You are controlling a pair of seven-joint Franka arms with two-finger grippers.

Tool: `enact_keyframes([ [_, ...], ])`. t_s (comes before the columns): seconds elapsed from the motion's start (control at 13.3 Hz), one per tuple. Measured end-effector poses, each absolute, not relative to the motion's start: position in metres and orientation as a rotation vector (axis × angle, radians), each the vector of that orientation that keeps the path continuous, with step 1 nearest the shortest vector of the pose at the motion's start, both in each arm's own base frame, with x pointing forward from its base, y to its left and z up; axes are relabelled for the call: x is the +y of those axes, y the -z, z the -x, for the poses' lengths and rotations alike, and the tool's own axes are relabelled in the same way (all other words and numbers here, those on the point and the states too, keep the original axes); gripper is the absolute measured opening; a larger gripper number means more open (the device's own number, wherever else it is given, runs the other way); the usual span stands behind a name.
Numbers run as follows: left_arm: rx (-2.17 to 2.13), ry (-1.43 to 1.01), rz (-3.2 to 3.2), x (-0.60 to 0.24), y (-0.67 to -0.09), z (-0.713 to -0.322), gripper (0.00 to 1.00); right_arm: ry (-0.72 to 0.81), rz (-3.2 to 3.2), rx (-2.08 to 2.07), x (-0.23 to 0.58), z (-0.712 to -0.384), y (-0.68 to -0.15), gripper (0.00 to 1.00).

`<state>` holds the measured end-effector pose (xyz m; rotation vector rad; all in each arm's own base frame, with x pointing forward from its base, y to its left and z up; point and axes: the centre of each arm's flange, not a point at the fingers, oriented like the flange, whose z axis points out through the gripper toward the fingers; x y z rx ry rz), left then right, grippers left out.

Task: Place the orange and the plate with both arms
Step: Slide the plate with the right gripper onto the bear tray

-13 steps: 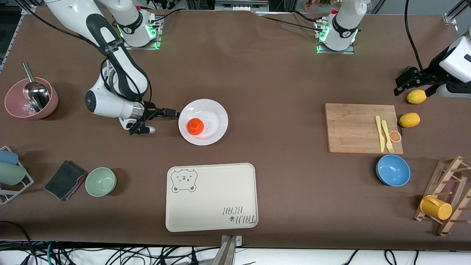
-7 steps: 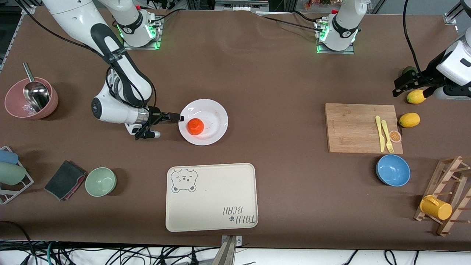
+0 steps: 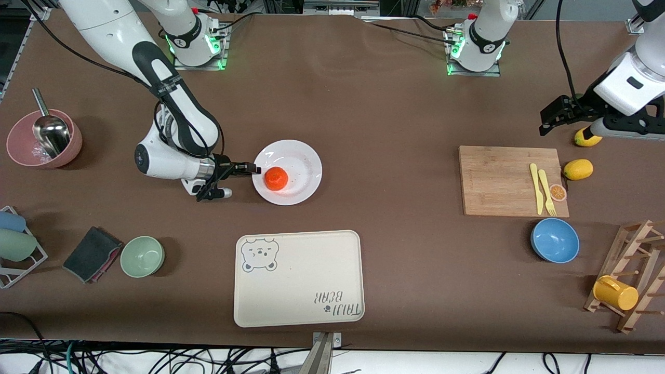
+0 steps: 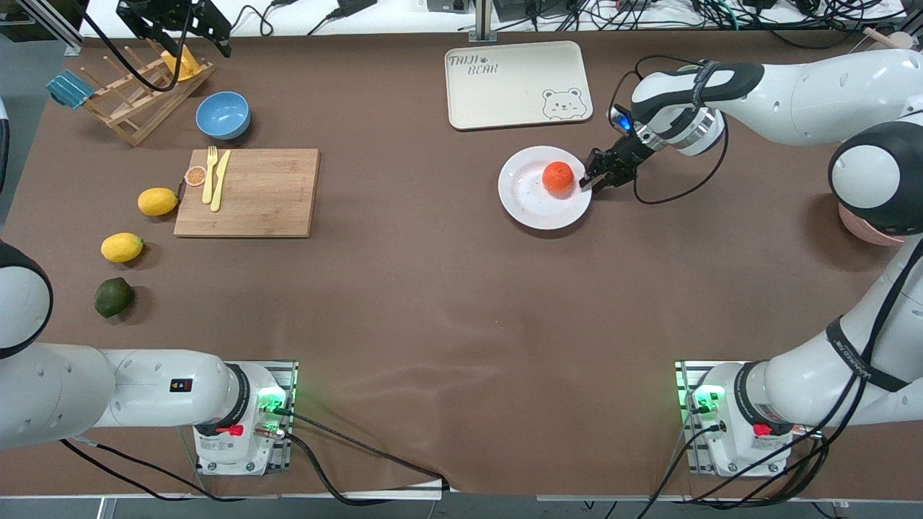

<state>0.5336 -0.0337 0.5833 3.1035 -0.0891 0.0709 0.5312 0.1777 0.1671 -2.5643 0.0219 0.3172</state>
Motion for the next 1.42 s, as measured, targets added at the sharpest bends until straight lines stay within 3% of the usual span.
enact_keyframes([
  [0.15,-0.086,-0.080,-3.103,-0.033,-0.586,-0.533,1.00,-0.317,2.559,0.005,0.178,-0.531,-0.166,0.13],
  [0.22,-0.084,-0.087,-3.103,-0.032,-0.588,-0.532,1.00,-0.311,2.549,-0.006,0.179,-0.533,-0.170,0.10],
  [0.67,-0.040,-0.090,-3.104,-0.016,-0.589,-0.536,1.00,-0.283,2.542,-0.006,0.178,-0.546,-0.171,0.10],
  [1.42,-0.072,0.107,-3.121,-0.021,-0.627,-0.534,1.00,-0.228,2.331,0.067,0.114,-0.603,-0.221,0.05],
])
